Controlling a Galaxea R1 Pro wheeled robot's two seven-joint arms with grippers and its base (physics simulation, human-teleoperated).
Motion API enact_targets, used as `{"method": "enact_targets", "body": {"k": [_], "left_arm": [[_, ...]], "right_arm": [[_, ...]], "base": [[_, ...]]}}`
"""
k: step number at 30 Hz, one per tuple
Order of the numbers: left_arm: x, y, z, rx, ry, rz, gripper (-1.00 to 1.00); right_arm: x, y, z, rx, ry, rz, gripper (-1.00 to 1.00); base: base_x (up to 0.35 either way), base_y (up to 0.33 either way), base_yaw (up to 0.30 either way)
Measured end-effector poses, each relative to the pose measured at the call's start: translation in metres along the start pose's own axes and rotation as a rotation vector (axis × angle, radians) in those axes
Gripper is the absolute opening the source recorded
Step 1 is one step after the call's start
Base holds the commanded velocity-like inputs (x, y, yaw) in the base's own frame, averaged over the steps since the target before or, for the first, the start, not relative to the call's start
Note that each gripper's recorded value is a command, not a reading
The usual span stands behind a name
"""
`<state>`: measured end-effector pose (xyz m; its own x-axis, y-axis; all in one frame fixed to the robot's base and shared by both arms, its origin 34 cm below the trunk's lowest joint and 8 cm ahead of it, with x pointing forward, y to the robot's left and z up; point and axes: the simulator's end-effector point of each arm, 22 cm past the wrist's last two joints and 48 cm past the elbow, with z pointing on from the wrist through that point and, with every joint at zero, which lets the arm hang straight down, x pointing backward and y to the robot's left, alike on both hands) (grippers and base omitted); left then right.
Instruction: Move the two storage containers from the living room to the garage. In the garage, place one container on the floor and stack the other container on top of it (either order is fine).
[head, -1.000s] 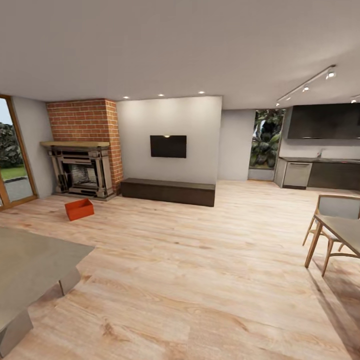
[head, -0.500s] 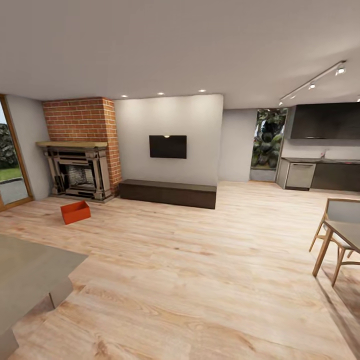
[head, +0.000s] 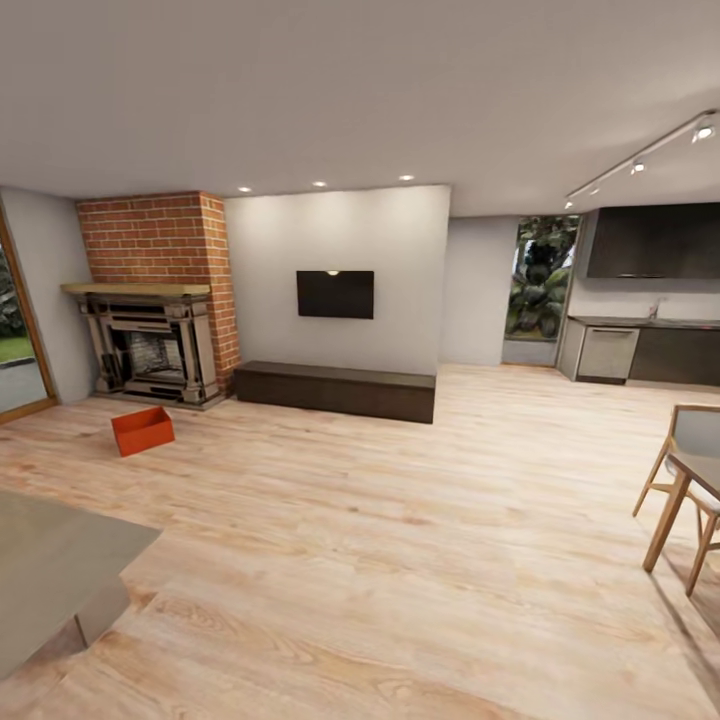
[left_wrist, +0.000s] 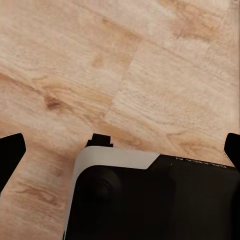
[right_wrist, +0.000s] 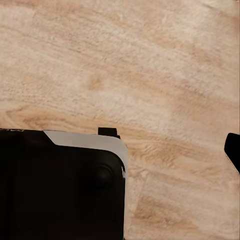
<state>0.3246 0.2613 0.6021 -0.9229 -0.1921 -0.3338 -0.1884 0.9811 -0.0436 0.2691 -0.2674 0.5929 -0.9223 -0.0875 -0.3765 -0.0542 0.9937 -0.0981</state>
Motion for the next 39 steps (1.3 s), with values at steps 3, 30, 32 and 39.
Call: {"method": "enact_targets", "body": {"k": [3,30,32,39], "left_arm": [[0.0000,0.0000,0.0000,0.000,-0.001,0.000,1.00],[0.0006,0.0001,0.0000,0.000,0.002,0.000,1.00],[0.0006,0.0000,0.0000,0.000,0.002,0.000,1.00],[0.0007,0.0000,0.0000,0.000,0.003,0.000,1.00]], "right_arm": [[0.0001,0.0000,0.0000,0.000,0.000,0.000,1.00],[0.0004,-0.0033,0.0001,0.006,0.001,0.010,1.00],[0.0007,-0.0046,0.0002,0.009,0.002,0.013,1.00],[0.0001,0.0001,0.0000,0.003,0.001,0.014,1.00]], "base": [[0.323,0.000,0.000],[0.323,0.000,0.000],[0.323,0.000,0.000],[0.323,0.000,0.000]]}}
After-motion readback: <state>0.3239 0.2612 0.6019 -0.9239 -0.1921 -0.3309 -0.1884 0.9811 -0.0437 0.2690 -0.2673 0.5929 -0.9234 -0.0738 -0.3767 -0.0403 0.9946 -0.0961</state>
